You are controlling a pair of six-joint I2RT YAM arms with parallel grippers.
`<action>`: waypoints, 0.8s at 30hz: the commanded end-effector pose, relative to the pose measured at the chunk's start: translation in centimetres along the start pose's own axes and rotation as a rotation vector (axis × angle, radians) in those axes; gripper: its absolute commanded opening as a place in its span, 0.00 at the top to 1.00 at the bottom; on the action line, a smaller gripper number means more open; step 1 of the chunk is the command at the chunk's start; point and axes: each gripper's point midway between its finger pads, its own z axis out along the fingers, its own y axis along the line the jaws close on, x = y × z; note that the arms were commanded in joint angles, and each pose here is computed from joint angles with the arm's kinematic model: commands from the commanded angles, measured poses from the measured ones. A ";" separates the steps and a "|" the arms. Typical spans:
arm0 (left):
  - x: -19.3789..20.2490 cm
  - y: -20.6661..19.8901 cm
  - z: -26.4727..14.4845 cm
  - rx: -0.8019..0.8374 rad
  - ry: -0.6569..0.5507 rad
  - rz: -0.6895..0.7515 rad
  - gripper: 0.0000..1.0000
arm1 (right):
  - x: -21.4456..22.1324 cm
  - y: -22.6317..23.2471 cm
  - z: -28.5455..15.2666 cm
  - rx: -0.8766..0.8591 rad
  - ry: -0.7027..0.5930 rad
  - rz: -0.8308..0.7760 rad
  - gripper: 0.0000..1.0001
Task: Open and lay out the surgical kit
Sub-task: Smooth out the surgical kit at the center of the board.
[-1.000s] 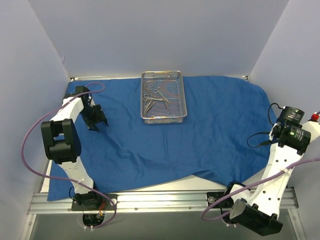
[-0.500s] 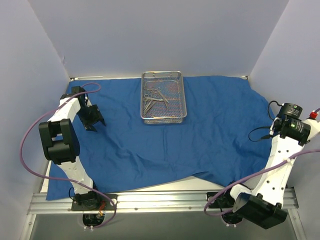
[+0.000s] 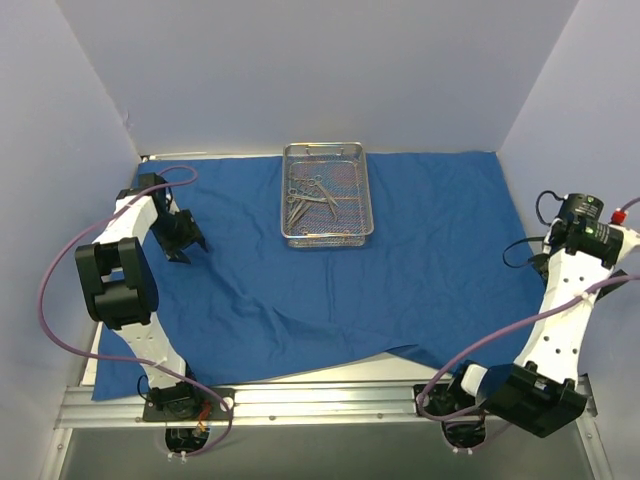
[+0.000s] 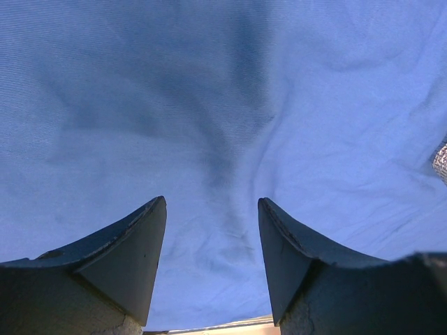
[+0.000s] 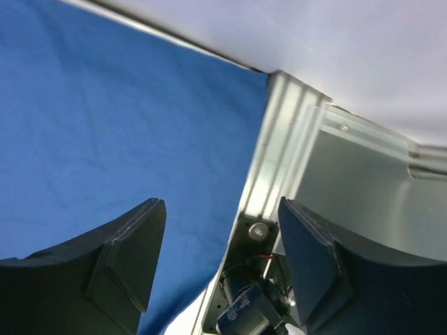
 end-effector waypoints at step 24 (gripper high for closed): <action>2.4 8.2 -4.1 -0.173 0.006 -0.309 0.51 | 29.9 25.8 -19.3 -1.275 0.327 -1.062 0.67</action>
